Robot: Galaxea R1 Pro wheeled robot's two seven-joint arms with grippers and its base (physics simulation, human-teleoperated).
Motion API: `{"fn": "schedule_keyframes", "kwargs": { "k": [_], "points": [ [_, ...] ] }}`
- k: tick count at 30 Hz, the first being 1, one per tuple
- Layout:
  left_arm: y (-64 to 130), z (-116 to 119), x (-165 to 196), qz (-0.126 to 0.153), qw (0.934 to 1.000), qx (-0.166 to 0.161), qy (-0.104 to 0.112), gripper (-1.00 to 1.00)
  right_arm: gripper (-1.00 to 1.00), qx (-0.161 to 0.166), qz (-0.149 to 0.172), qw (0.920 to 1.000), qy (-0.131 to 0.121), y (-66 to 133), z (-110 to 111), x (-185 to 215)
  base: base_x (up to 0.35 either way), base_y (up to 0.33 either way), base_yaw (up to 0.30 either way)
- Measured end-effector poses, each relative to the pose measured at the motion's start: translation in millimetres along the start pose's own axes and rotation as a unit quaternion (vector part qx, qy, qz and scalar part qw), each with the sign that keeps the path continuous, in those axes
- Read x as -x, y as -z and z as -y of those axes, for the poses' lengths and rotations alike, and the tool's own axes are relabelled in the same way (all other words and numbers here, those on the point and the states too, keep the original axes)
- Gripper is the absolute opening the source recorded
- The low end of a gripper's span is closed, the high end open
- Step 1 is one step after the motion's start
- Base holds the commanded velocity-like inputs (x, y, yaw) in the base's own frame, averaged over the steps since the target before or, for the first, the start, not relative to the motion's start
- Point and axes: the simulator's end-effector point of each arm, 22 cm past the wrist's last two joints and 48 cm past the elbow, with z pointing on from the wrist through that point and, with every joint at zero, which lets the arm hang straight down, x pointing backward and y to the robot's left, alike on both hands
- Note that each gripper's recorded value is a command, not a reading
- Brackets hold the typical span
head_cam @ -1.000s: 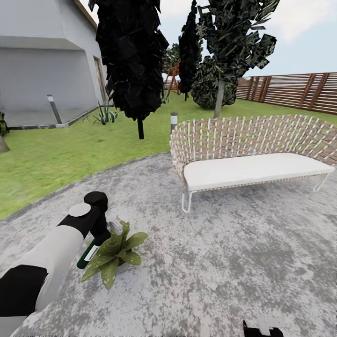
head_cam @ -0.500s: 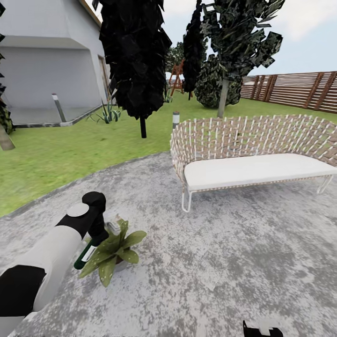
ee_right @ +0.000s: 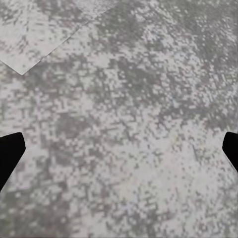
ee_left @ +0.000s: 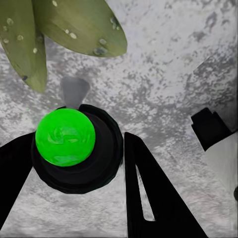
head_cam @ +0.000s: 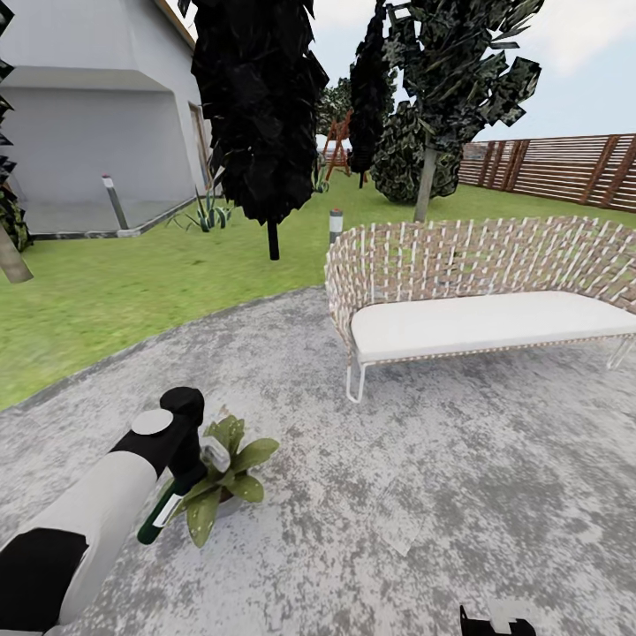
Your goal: Pick up the pesticide atomizer in the garden and spray insectifuge to fully cover both potted plants in the garden.
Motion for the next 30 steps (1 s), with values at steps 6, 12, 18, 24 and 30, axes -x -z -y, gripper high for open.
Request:
{"fn": "schedule_keyframes", "kwargs": {
  "k": [6, 12, 18, 24, 30],
  "points": [
    [4.0, -2.3, 2.4, 0.004, 0.9996, 0.005, 0.028, -1.0, 1.0, 0.0, 0.0, 1.0, 0.0, 0.0, 0.0, 0.2, 0.001, 0.0, 0.0],
    [8.1, -3.8, 5.3, 0.01, 0.9991, 0.007, 0.041, -1.0, 1.0, 0.0, 0.0, 1.0, 0.0, 0.0, -0.1, 0.0, 0.008, -0.003, 0.0],
    [10.4, 7.0, 15.8, 0.019, 0.9992, -0.003, 0.035, -1.0, 1.0, 0.0, 0.0, 1.0, 0.0, 0.1, -0.1, -0.2, 0.143, -0.096, 0.0],
    [11.6, 8.1, 18.0, 0.019, 0.9993, -0.001, 0.031, -1.0, 1.0, 0.001, 0.0, 1.0, 0.001, 0.0, -0.3, -0.1, 0.004, -0.003, 0.0],
    [14.5, 14.4, 24.9, 0.022, 0.9995, -0.001, 0.024, -1.0, 1.0, 0.001, 0.0, 1.0, 0.0, 0.1, -0.3, 0.3, 0.138, 0.0, 0.0]
  ]
}}
